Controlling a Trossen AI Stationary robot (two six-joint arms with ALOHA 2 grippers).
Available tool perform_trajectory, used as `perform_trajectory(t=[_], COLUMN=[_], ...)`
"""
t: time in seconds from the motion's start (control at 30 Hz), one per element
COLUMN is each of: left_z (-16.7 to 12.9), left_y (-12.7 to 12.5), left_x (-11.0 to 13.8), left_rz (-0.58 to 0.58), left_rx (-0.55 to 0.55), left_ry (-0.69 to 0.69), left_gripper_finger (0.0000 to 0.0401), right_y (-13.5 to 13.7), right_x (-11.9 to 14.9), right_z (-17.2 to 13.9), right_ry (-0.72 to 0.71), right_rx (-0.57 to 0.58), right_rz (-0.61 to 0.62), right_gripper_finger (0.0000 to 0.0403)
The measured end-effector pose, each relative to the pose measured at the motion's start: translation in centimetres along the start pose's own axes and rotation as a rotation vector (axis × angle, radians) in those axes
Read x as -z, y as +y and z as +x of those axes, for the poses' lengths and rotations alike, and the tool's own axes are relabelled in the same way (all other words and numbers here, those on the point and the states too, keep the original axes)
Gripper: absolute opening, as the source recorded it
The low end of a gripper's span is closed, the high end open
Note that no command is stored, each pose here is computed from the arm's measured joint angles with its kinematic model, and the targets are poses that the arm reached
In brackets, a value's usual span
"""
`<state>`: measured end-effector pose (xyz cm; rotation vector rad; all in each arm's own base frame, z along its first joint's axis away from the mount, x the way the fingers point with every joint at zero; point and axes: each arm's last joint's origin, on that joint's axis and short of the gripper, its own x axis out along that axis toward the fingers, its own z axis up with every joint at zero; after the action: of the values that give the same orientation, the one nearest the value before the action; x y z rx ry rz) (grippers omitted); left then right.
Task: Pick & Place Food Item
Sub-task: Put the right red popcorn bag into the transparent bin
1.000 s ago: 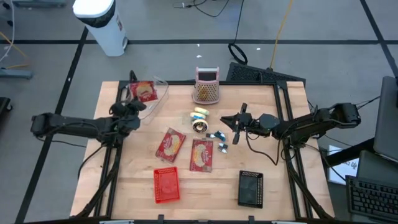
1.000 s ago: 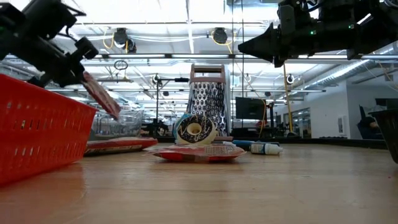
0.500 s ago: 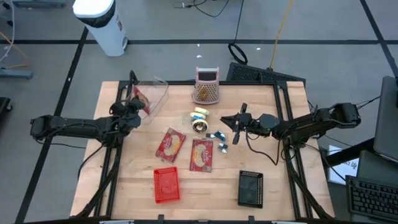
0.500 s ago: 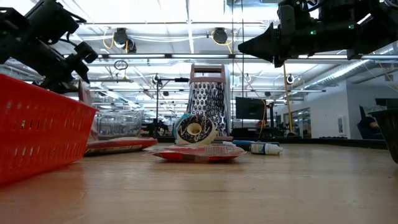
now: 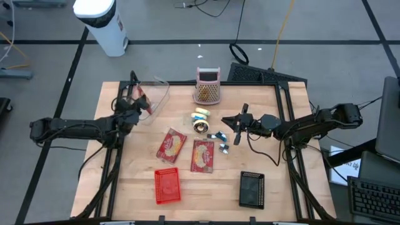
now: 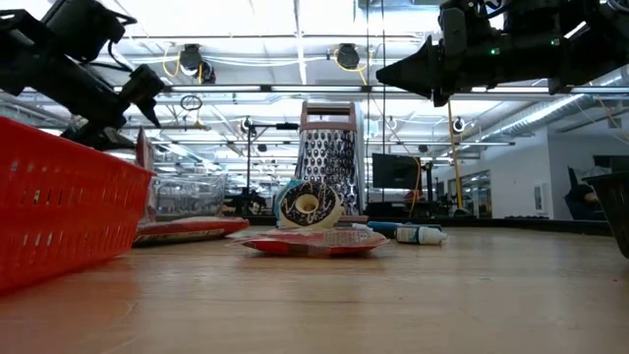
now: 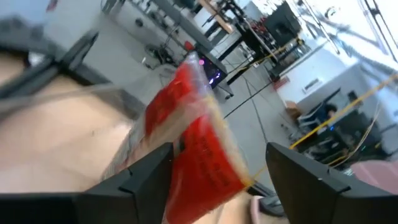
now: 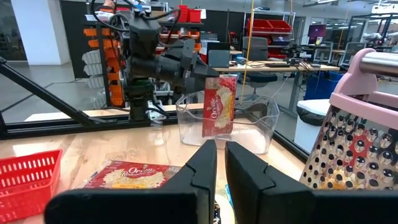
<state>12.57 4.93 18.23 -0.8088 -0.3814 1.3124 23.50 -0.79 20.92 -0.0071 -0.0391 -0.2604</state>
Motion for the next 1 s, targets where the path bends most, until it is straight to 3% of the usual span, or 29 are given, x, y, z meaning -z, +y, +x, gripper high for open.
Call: perform_trajectory(t=[0.23, 0.37, 0.5, 0.8, 1.0], left_z=[0.4, 0.7, 0.8, 1.3, 1.6], left_y=[0.0, 0.1, 0.1, 0.2, -0.7], left_x=[-0.3, -0.3, -0.2, -0.4, -1.2], left_rz=[0.125, 0.154, 0.201, 0.267, 0.288], left_rx=[-0.014, -0.003, 0.019, 0.027, 0.055], left_ry=[-0.014, 0.026, 0.078, 0.115, 0.139], left_gripper_finger=[0.0259, 0.0237, 0.0183, 0.0016, 0.0006], right_y=[0.0, 0.0, 0.0, 0.0, 0.0], right_x=[0.0, 0.0, 0.0, 0.0, 0.1], right_z=[0.0, 0.0, 0.0, 0.0, 0.0], right_ry=[0.000, 0.000, 0.000, 0.001, 0.007], right_rx=[0.000, 0.000, 0.001, 0.000, 0.000], right_rz=[0.000, 0.000, 0.001, 0.027, 0.025], right_gripper_finger=[0.0024, 0.0022, 0.0023, 0.0024, 0.0021])
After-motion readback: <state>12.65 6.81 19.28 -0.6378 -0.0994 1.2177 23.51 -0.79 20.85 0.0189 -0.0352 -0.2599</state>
